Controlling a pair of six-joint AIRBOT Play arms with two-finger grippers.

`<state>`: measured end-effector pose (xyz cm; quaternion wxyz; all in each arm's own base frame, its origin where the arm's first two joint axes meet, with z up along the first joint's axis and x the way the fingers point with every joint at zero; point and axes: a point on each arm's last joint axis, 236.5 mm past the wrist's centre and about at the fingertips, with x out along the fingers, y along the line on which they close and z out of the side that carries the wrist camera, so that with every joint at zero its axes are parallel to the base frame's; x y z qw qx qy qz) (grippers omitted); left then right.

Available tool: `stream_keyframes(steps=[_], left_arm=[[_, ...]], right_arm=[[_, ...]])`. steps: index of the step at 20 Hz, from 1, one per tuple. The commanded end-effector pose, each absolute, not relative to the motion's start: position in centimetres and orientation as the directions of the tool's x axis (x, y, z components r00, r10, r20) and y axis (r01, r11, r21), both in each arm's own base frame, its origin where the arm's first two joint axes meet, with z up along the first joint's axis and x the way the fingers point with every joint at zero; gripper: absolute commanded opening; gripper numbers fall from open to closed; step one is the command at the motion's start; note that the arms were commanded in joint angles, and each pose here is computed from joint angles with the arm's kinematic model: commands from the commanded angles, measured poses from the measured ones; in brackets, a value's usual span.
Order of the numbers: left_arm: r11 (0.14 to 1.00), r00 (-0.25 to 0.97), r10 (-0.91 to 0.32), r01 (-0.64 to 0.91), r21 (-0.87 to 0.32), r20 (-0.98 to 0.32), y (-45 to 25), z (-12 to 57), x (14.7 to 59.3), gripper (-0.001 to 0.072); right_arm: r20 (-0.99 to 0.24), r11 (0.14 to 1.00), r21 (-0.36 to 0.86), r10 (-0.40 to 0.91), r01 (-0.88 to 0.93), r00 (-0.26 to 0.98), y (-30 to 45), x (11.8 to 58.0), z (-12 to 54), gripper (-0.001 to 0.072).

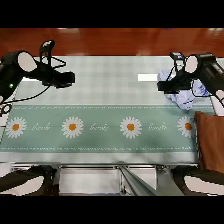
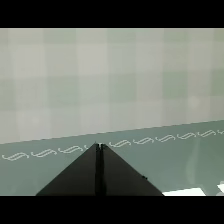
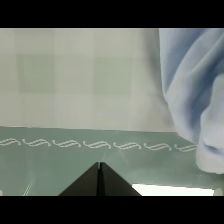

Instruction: Fold the shirts.

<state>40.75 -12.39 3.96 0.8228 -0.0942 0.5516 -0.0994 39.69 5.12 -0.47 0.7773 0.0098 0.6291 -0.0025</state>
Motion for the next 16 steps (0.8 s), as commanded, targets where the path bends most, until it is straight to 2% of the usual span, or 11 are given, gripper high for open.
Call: stream_keyframes(steps=[1, 14, 16], left_arm=[[0.962, 0.373, -0.268, 0.06, -0.265, -0.888, -12.4, 4.0, 40.8, 0.0018], [0.962, 0.399, -0.269, 0.061, -0.267, -0.877, -12.4, 4.2, 41.4, 0.0018], [0.961, 0.426, -0.271, 0.062, -0.27, -0.863, -12.5, 4.5, 42.1, 0.0018]], right_arm=[[-0.978, 1.0, 0.013, 0.009, 0.017, 0.209, 5.1, 39.7, -0.4, 0.0023], [-0.978, 1.0, 0.013, 0.009, 0.017, 0.21, 5.1, 39.7, -0.4, 0.0023], [-0.946, 0.999, 0.042, 0.03, 0.03, 0.322, 5.6, 42.4, 0.2, 0.0022]])
